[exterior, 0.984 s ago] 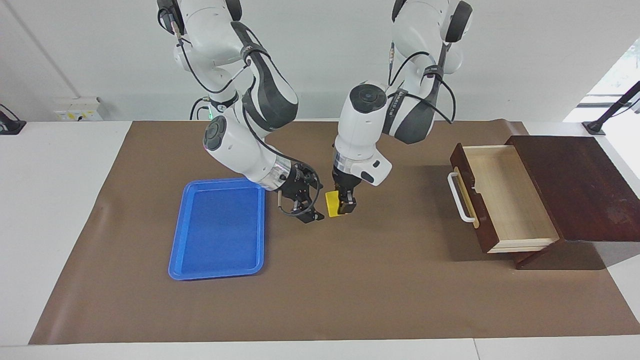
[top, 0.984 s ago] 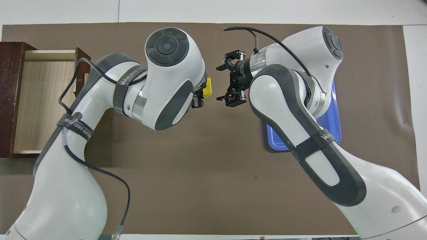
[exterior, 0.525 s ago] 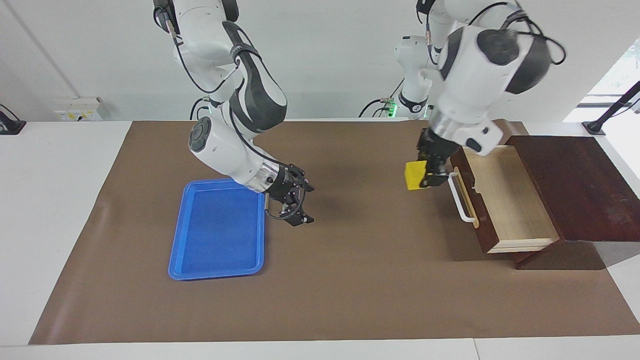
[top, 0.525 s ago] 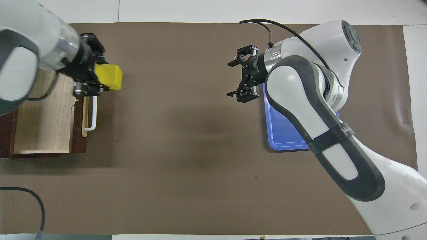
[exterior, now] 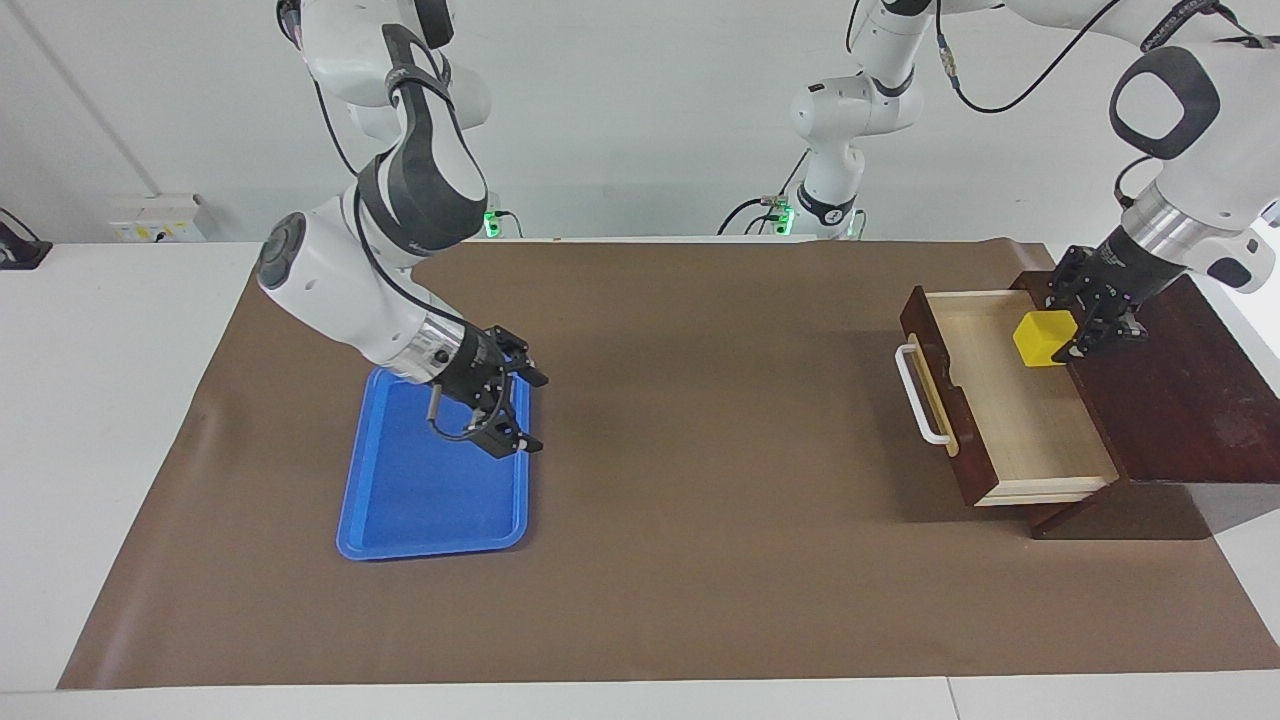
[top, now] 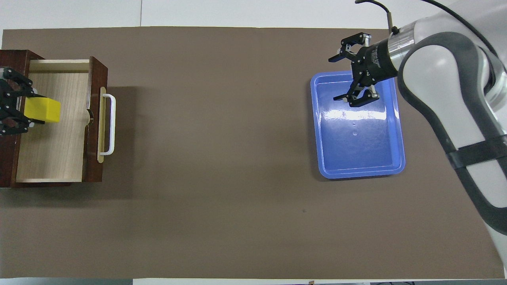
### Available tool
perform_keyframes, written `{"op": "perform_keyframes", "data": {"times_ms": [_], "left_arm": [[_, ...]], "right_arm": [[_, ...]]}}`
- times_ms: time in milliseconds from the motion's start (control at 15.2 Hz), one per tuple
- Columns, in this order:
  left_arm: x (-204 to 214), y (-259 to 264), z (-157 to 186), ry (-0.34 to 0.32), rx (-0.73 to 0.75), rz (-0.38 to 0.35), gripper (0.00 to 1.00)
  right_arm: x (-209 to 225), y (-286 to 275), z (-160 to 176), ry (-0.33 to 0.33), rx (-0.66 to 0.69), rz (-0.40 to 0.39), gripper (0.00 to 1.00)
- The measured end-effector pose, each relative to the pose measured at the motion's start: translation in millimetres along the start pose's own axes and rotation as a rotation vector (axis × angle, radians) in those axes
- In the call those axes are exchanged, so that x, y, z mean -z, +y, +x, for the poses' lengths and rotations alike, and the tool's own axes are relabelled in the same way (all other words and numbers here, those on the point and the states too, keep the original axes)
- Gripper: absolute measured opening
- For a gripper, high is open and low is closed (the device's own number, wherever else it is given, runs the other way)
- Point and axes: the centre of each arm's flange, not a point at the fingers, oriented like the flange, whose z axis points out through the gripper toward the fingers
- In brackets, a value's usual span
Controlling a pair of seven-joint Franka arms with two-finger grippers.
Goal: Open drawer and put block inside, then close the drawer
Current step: 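Lower the block into the drawer with the left gripper while the right gripper withdraws, then push the drawer shut with the left gripper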
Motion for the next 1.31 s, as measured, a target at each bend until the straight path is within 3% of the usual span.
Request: {"op": "perform_keyframes", "data": {"times_ms": [131,394,525,656,722,853,984,1116,1312], "left_arm": [[-27.9,-9.2,-1.3,-0.004,-0.01,0.021,0.56],[-45.1,-20.1,-0.4,-0.003,-0.021,0.027,0.56],[-40.4,-21.3,0.7,0.001,-0.026,0.013,0.67],[-18.9,-16.4,-4.4,0.006,-0.025,-0.012,0.91],[-4.5,-11.2,-14.7,0.006,-0.023,-0.017,1.0],[14.8,0.8,-59.4,0.012,-0.014,-0.018,1.0],[5.8,6.7,-120.2,0.058,-0.018,0.008,1.0],[-22.7,5.4,-159.9,0.103,-0.018,0.046,1.0],[-58.0,1.4,-149.0,0.118,0.012,0.048,1.0]], "right_arm": [[28.0,9.8,28.7,0.04,0.131,-0.028,1.0],[81.5,35.1,66.8,0.124,0.431,-0.108,1.0],[101.1,44.5,68.3,0.181,0.584,-0.152,1.0],[117.7,53.3,63.3,0.241,0.743,-0.208,1.0],[125.6,57.7,60.3,0.265,0.812,-0.235,1.0],[142.5,67.8,54.2,0.301,0.934,-0.289,1.0],[160.2,76.5,48.5,0.34,1.054,-0.333,1.0],[177.2,86.4,41.2,0.36,1.142,-0.361,1.0],[200.6,104.8,30.1,0.367,1.221,-0.372,1.0]]}}
